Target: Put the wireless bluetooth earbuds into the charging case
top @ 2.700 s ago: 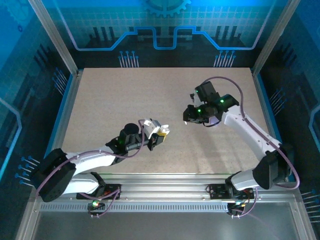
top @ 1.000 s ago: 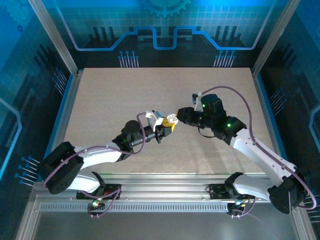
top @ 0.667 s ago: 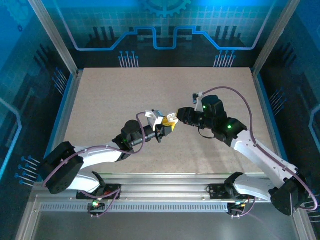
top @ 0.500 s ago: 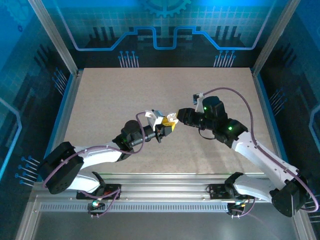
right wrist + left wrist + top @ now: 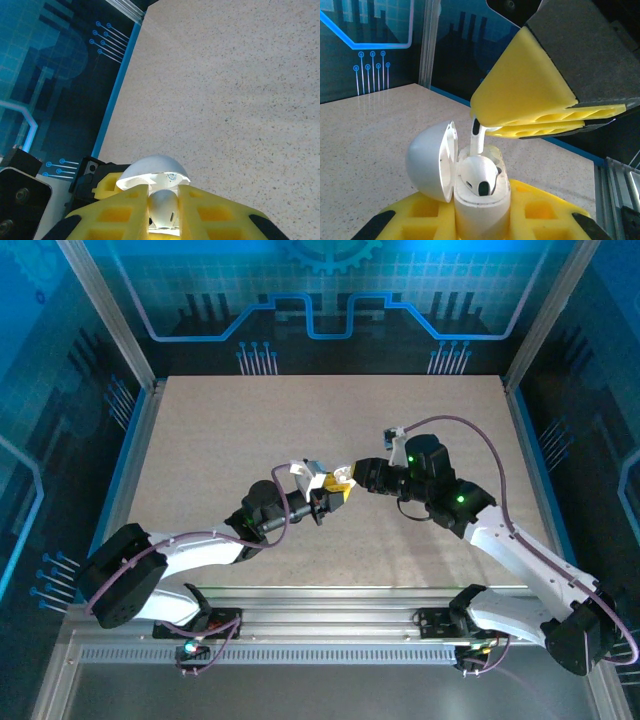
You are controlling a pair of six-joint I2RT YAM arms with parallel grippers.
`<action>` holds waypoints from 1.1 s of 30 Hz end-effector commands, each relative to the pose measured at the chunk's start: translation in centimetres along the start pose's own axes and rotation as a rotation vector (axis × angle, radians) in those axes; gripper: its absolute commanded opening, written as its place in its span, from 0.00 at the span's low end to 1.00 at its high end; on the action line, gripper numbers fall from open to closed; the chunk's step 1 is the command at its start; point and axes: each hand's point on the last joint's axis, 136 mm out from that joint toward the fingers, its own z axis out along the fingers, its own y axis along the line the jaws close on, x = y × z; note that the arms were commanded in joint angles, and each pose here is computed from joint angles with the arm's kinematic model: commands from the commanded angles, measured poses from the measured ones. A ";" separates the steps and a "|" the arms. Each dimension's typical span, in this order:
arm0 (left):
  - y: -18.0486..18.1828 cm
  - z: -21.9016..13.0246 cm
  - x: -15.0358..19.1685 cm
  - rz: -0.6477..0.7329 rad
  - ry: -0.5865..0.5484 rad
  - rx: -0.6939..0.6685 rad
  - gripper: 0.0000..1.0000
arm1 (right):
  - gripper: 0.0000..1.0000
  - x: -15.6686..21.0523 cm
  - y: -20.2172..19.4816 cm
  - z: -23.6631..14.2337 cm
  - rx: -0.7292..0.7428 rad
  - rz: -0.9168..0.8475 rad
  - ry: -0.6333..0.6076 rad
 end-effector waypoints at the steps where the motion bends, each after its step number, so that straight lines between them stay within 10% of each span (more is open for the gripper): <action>1: -1.1 0.4 -2.9 0.018 -0.090 0.042 0.17 | 0.21 1.2 0.5 -0.2 -0.019 -0.054 0.062; 33: -2.5 0.2 -2.8 0.051 -0.071 0.118 0.17 | 0.20 -0.1 1.0 -1.9 -0.084 -0.132 0.194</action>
